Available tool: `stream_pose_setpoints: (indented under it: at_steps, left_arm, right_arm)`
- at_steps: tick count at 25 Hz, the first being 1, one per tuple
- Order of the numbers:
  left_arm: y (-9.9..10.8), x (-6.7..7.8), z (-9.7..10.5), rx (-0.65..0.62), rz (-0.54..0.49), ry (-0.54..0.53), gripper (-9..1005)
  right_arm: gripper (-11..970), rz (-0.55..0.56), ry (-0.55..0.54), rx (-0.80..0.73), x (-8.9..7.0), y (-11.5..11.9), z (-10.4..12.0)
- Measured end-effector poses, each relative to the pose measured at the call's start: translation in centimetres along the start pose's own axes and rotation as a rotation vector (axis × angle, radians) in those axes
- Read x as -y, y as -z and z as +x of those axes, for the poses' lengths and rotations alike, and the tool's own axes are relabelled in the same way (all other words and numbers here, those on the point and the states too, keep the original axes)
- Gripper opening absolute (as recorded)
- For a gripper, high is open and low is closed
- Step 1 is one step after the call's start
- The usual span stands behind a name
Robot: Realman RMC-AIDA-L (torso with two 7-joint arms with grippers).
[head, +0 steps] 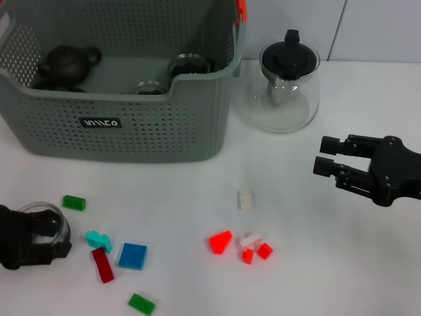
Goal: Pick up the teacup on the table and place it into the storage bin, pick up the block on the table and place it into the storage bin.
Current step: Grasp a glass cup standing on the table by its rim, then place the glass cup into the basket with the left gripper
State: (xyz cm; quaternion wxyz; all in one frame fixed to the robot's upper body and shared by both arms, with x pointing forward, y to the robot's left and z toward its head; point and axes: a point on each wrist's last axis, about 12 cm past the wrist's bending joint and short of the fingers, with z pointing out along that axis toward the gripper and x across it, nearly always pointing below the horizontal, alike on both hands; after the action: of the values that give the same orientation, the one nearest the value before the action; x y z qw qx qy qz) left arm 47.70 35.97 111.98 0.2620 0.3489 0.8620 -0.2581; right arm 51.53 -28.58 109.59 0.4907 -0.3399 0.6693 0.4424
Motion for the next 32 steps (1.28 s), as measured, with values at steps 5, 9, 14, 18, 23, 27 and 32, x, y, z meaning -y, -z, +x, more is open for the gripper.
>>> stream_pose_setpoints:
  at_steps: [5,9,14,18,23,27,32]
  left_arm:
    - [-0.6,-0.2,0.2,-0.021,-0.037,-0.001,492]
    - [-1.2,-0.6,0.6,-0.027,-0.066,0.016,492]
    - [-2.0,-1.3,0.9,-0.028,-0.093,0.034,492]
    - [-2.6,-1.5,1.2,-0.063,-0.103,0.037,493]
    - [-3.2,-1.8,1.4,-0.091,-0.117,0.062,493]
    - [-2.9,-1.8,1.2,-0.095,-0.120,0.073,493]
    - [-2.5,-1.7,1.0,-0.097,-0.124,0.073,443]
  right_arm:
    - [474,0.001,-0.003,0.002,0.0,0.0,0.1]
    - [474,0.007,-0.003,0.003,0.0,0.2,0.2]
    - [474,0.007,-0.002,0.003,0.0,0.2,0.2]
    - [474,0.010,-0.005,0.003,-0.1,0.3,0.3]
    - [474,0.011,-0.006,0.003,-0.1,0.3,0.4]
    - [474,0.010,-0.005,0.002,-0.1,0.3,0.3]
    - [474,0.011,-0.006,0.003,-0.1,0.3,0.4]
